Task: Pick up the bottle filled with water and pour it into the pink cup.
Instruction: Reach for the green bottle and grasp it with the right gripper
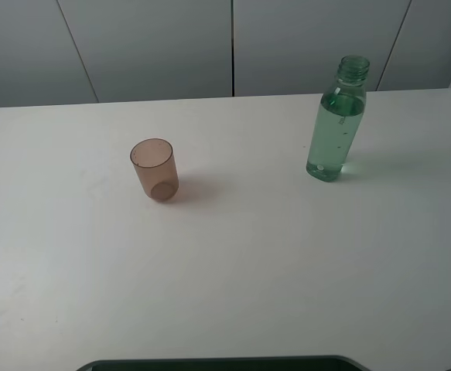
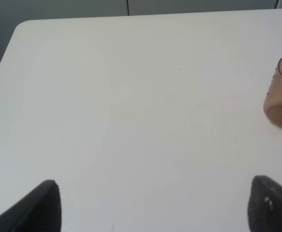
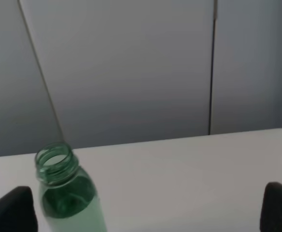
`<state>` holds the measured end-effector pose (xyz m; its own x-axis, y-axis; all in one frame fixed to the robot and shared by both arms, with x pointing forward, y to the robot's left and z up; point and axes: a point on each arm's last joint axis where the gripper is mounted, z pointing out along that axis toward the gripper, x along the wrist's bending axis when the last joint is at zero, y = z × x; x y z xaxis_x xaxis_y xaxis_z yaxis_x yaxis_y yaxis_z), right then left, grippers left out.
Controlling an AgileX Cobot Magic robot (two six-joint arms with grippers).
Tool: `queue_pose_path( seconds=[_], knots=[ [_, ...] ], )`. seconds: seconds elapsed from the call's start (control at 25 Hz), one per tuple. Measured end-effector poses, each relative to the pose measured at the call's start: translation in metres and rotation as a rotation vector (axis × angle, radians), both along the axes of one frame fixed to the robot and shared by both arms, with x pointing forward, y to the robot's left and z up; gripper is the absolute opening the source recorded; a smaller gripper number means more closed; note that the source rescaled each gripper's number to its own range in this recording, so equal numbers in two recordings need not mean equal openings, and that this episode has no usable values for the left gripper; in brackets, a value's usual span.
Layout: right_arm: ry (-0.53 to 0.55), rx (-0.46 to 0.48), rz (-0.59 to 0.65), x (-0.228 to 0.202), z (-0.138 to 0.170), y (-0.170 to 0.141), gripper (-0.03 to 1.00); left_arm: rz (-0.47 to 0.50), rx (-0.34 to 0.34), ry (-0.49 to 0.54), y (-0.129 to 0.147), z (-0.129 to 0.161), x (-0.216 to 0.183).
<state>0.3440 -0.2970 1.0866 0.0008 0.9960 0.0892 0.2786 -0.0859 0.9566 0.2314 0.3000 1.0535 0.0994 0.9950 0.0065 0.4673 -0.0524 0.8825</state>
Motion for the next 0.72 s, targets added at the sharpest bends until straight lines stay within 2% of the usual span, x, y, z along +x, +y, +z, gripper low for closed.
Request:
queue_pose_path(
  seconds=[0.16,0.28,0.72],
  knots=[
    [-0.087,-0.018,-0.052,0.017,-0.018,-0.005,1.0,0.0,0.0,-0.001,0.0,0.0,0.0],
    [-0.169,0.008,-0.049,0.024,-0.032,-0.005,1.0,0.0,0.0,-0.001,0.0,0.0,0.0],
    [-0.141,0.047,-0.025,0.018,-0.085,-0.002,1.0,-0.001,0.002,-0.001,0.0,0.0,0.0]
  ],
)
